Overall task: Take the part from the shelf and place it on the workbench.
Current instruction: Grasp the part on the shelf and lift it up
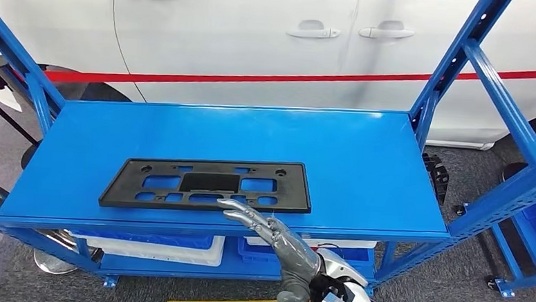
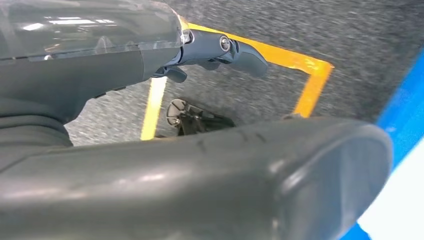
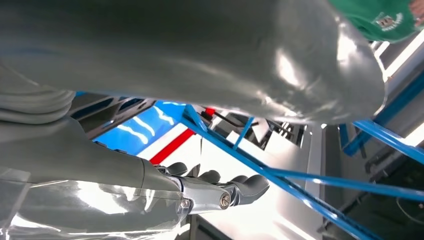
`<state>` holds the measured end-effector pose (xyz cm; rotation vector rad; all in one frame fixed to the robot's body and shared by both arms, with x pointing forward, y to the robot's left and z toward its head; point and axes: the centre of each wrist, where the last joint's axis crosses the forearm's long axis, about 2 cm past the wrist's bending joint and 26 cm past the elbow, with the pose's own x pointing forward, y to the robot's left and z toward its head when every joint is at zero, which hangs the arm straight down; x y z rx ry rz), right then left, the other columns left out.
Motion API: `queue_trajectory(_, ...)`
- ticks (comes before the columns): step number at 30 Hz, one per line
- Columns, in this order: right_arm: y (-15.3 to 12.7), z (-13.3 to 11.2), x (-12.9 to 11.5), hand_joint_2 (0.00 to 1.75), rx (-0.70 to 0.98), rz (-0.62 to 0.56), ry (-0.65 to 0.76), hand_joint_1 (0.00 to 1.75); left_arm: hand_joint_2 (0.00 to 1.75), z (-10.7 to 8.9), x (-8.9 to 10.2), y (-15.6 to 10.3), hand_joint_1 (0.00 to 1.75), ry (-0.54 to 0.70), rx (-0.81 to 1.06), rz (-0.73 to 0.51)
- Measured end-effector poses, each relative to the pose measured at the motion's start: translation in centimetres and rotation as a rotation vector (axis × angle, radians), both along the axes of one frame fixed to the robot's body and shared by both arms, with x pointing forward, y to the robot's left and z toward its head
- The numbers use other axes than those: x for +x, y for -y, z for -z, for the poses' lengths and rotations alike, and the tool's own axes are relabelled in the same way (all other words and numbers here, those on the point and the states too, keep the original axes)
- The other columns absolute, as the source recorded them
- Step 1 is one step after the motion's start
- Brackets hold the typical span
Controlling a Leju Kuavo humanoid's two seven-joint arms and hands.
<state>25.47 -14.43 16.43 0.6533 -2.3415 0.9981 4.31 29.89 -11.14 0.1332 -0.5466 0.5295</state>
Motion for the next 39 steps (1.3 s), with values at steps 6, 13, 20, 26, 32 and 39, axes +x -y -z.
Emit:
queue_trajectory(6,-1.0,0.6,0.0,0.0,-0.037,-0.006,0.009,0.0,0.0,0.0,-0.1,0.2,0.0,0.014,0.002,-0.002)
queue_trajectory(13,-2.2,1.3,0.5,0.0,-0.101,-0.007,-0.004,0.0,0.0,0.0,-0.3,0.3,0.0,0.008,-0.003,-0.011)
queue_trajectory(20,-3.1,1.9,1.2,0.44,-0.124,0.004,-0.057,0.0,0.0,0.0,-0.2,0.6,0.0,0.002,-0.011,-0.015)
queue_trajectory(26,-4.0,2.5,2.5,1.75,-0.16,0.062,-0.142,0.0,0.0,0.0,-0.3,0.7,0.0,-0.014,0.0,-0.014)
queue_trajectory(32,-4.4,2.4,4.4,1.75,-0.228,0.317,-0.002,0.0,0.0,0.0,-0.3,0.7,0.0,-0.022,0.009,-0.027)
queue_trajectory(39,-3.8,3.4,4.4,1.75,-0.313,0.513,0.234,0.0,0.0,0.0,-0.1,0.9,0.0,-0.024,0.001,-0.028)
